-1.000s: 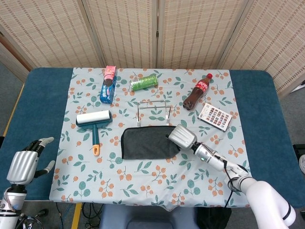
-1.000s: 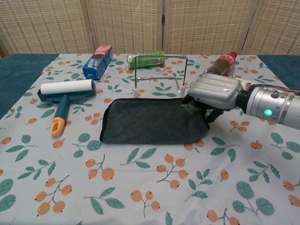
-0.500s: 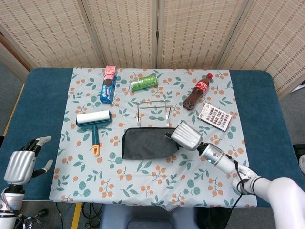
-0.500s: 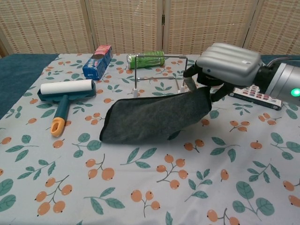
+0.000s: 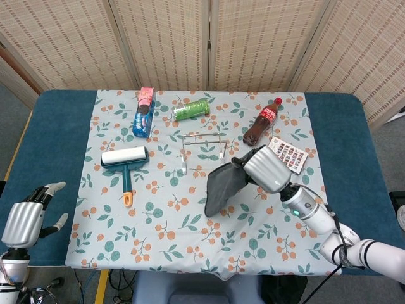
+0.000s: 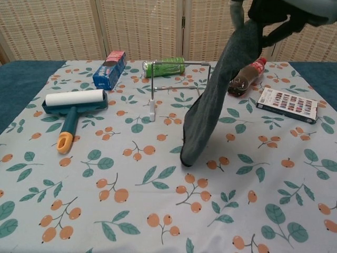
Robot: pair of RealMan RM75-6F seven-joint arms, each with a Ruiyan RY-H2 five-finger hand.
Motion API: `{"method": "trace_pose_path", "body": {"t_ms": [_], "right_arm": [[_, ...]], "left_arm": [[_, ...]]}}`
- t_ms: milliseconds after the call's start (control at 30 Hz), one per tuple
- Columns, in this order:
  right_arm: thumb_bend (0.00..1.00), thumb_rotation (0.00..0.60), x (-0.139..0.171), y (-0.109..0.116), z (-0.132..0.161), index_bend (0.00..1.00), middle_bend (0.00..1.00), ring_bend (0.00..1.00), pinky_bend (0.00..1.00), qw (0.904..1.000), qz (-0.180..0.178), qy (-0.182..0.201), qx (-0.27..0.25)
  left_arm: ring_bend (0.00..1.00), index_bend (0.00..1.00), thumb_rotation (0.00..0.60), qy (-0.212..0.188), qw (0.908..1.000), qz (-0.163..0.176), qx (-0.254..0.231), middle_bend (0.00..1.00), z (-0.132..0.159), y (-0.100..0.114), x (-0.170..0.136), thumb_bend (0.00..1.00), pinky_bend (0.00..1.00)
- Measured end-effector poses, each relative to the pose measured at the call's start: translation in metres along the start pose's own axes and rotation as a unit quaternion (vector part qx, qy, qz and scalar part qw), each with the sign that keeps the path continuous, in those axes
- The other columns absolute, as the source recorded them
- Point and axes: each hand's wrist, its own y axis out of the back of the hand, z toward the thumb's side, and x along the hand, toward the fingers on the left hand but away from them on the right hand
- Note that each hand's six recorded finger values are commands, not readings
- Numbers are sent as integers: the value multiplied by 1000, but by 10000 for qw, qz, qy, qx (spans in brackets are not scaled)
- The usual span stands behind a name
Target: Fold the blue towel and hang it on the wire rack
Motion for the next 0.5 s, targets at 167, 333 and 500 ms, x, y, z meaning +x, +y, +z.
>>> {"method": "trace_pose_path", "body": {"t_ms": [167,333,500], "right_arm": [[499,600,-11,15,-6,830,961,895,1000,9995,-213,-234,81],[499,600,-22,20,-6,829,961,895,1000,9991,-253,-337,83],[499,600,-34,19,-2,830,963,894,1000,9988,-252,-398,132]], "left_arm": [[244,192,600,-9,10000,39,-7,263,-1,3,-3,271,459],[243,192,600,-16,10000,68,-16,263,-2,5,-5,272,458],[243,192,600,-3,10000,81,-28,263,-4,7,-7,271,459]]}}
